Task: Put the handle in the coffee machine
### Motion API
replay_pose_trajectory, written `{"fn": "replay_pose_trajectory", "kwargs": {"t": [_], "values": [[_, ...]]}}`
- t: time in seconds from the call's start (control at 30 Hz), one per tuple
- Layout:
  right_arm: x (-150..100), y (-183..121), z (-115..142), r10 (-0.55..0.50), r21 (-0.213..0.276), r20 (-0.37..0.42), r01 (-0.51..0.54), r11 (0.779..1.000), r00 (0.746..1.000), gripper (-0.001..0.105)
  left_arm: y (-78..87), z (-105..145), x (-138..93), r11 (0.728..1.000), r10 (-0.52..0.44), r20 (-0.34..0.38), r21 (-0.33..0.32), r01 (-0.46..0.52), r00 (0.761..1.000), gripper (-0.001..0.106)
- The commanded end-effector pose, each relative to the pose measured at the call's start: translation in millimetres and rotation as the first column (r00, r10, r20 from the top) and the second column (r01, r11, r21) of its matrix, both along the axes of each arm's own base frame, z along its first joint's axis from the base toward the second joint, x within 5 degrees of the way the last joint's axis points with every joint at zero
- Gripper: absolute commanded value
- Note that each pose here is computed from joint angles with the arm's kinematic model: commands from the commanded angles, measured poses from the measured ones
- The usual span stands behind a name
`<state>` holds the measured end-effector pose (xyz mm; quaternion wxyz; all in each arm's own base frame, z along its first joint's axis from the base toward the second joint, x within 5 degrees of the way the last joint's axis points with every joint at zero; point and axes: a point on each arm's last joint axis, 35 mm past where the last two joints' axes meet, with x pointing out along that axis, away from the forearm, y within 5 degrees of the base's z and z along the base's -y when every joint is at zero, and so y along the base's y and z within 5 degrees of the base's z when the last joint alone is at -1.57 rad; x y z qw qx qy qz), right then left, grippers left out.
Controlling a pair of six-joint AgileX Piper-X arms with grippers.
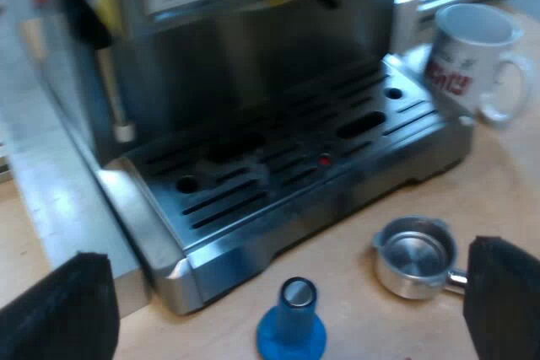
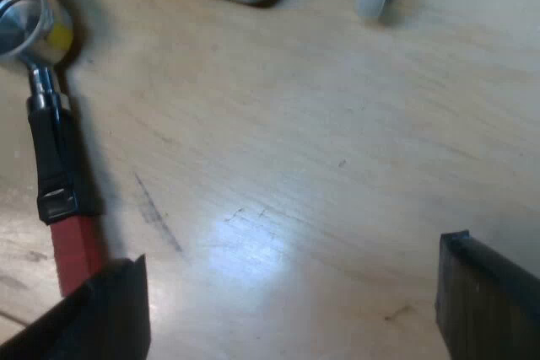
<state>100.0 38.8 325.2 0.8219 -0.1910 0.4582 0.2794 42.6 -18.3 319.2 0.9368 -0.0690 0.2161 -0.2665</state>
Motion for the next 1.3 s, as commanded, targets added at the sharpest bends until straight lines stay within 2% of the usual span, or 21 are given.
{"fn": "replay_pose_trajectory", "kwargs": {"t": [0.03, 0.23, 0.27, 0.37, 0.5, 0.7, 0.77, 0.8, 1.0, 1.07, 1.13, 1.3], "values": [[9, 15, -5, 0.017, -0.007, -0.074, -0.018, 1.0, 0.997, 0.071, -1.4, 7, 4, 0.998, -0.063, 0.014, 0.01, 0.063, 0.998, 0.083], [23, 44, -16, 0.061, -0.054, -0.102, -0.067, 0.996, 0.993, 0.071, -4.7, 17, 13, 0.983, -0.177, 0.016, 0.061, 0.176, 0.984, 0.083], [23, 46, -16, 0.066, -0.057, -0.096, -0.072, 0.996, 0.993, 0.071, -5.4, 18, 13, 0.98, -0.192, 0.016, 0.064, 0.191, 0.981, 0.083], [30, 65, -23, 0.072, -0.109, -0.071, -0.08, 0.991, 0.995, 0.071, -10.4, 16, 18, 0.961, -0.27, -0.012, 0.062, 0.27, 0.963, 0.083], [33, 79, -31, 0.087, -0.124, -0.084, -0.097, 0.988, 0.993, 0.071, -15.2, 14, 21, 0.941, -0.33, -0.038, 0.057, 0.332, 0.943, 0.083], [39, 97, -47, 0.099, -0.15, -0.14, -0.12, 0.981, 0.985, 0.071, -27.9, 9, 31, 0.875, -0.471, -0.082, 0.086, 0.477, 0.878, 0.083], [42, 102, -53, 0.091, -0.161, -0.161, -0.117, 0.98, 0.983, 0.071, -34.1, 6, 35, 0.845, -0.518, -0.113, 0.085, 0.527, 0.848, 0.083], [43, 103, -54, 0.087, -0.165, -0.166, -0.115, 0.98, 0.982, 0.071, -35.5, 5, 37, 0.841, -0.524, -0.122, 0.083, 0.535, 0.843, 0.083], [50, 110, -69, 0.067, -0.202, -0.223, -0.113, 0.973, 0.972, 0.07, -52.1, -5, 46, 0.77, -0.611, -0.206, 0.071, 0.634, 0.764, 0.083], [52, 113, -74, 0.063, -0.218, -0.241, -0.117, 0.969, 0.969, 0.059, -57.4, -8, 49, 0.743, -0.637, -0.226, 0.073, 0.665, 0.737, 0.083], [53, 114, -78, 0.06, -0.228, -0.253, -0.12, 0.966, 0.966, 0.047, -60.2, -10, 51, 0.724, -0.654, -0.231, 0.086, 0.685, 0.72, 0.083], [58, 119, -89, 0.051, -0.256, -0.286, -0.128, 0.958, 0.957, 0.011, -63.3, -14, 56, 0.713, -0.659, -0.252, 0.092, 0.695, 0.709, 0.083]]}}
